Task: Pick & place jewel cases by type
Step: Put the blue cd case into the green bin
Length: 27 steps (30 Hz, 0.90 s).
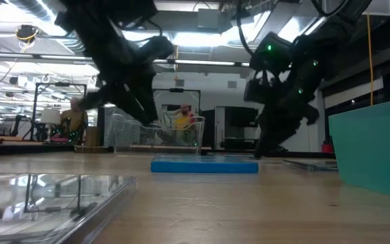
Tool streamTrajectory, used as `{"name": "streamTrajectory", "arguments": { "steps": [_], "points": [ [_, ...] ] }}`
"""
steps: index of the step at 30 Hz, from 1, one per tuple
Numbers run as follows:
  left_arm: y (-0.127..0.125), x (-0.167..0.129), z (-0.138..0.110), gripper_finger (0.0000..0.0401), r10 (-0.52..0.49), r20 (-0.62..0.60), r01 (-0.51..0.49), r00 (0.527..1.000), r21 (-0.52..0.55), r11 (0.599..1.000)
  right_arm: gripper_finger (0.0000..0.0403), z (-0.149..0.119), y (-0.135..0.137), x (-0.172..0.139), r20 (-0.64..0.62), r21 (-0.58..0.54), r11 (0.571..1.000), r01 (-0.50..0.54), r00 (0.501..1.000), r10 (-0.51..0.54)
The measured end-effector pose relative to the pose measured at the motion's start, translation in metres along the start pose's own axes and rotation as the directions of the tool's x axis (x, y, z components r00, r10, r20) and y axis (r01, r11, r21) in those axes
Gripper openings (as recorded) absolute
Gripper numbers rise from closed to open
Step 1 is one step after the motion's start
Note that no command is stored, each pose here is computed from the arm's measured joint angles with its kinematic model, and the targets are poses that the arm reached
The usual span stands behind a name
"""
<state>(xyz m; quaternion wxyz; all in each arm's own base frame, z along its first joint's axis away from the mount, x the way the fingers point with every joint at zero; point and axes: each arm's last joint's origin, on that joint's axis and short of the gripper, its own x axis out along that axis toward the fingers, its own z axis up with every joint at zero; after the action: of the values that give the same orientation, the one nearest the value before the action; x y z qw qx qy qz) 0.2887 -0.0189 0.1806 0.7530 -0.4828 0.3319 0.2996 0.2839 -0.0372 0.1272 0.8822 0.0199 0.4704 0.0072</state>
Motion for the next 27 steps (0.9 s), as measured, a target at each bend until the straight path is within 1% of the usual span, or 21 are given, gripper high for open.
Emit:
{"name": "streamTrajectory", "arguments": {
  "steps": [3,6,11,19,24,27],
  "points": [
    [0.01,0.009,-0.008,0.0086,-0.088,0.02,0.09,0.996,-0.092,0.992,0.0004,-0.003,0.005,0.011,-0.022,-0.01,0.998,-0.054,0.998,0.054],
    [0.015,0.012,-0.01,0.0102,-0.131,0.036,0.134,0.991,-0.128,0.983,0.0006,-0.004,0.009,0.02,-0.021,-0.02,0.996,-0.09,0.996,0.09],
    [0.019,0.013,-0.013,0.0127,-0.102,0.081,0.112,0.991,-0.137,0.984,0.0004,-0.003,0.013,0.024,-0.001,-0.033,0.994,-0.108,0.994,0.108],
    [0.023,0.013,-0.014,0.0169,-0.065,0.072,0.075,0.995,-0.137,0.988,0.0004,0.009,0.014,0.023,0.026,-0.044,0.991,-0.129,0.991,0.13],
    [0.025,0.016,-0.015,0.0197,-0.045,0.063,0.053,0.997,-0.134,0.99,0.0003,0.011,0.015,0.026,0.035,-0.068,0.987,-0.144,0.989,0.147],
    [0.026,0.021,-0.017,0.0211,-0.034,0.045,0.041,0.998,-0.145,0.989,0.0004,0.009,0.015,0.03,0.029,-0.06,0.982,-0.179,0.983,0.181]
  ]
}}
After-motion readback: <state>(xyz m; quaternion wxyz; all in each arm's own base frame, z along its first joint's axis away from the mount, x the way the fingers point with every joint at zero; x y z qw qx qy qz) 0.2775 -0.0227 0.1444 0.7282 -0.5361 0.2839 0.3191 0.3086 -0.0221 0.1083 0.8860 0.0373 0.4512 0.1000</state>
